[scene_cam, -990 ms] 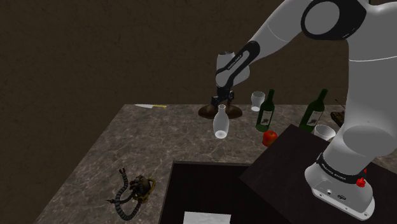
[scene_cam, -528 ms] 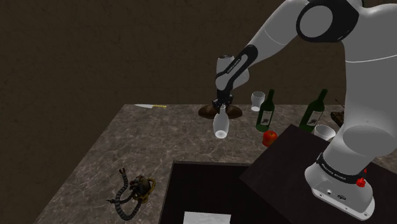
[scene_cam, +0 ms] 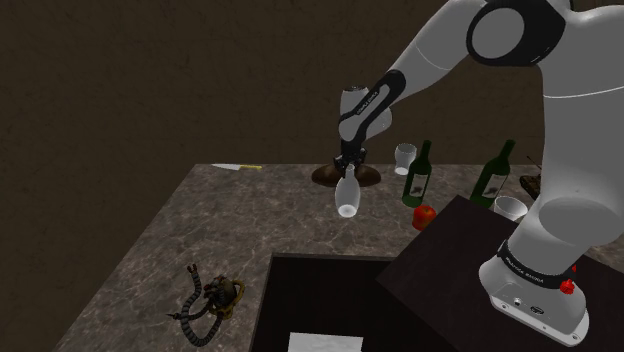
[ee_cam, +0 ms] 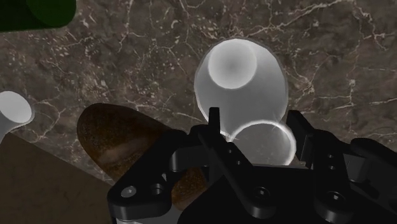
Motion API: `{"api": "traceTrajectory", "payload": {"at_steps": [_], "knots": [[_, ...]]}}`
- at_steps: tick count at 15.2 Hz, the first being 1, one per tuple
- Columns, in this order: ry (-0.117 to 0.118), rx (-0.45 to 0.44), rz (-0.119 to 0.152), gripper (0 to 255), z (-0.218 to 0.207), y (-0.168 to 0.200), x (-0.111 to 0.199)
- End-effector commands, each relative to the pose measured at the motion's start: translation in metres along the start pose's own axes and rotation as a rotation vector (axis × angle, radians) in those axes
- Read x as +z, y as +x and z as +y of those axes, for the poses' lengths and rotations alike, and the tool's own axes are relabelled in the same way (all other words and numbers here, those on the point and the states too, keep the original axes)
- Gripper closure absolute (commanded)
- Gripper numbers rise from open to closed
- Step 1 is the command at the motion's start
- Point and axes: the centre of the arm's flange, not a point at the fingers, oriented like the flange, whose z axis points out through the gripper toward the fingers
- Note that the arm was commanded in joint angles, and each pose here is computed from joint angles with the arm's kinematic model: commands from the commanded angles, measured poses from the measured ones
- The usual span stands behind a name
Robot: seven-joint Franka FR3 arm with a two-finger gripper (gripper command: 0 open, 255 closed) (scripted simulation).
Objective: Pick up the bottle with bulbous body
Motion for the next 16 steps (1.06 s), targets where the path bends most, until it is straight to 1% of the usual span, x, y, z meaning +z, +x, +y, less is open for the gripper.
{"api": "traceTrajectory", "payload": {"at_steps": [1,14,16], "knots": [[0.000,0.000,0.000,255,0.000,0.000,-0.008],[0.000,0.000,0.000,255,0.000,0.001,-0.076],[0.000,0.000,0.000,255,0.000,0.001,-0.077]]}}
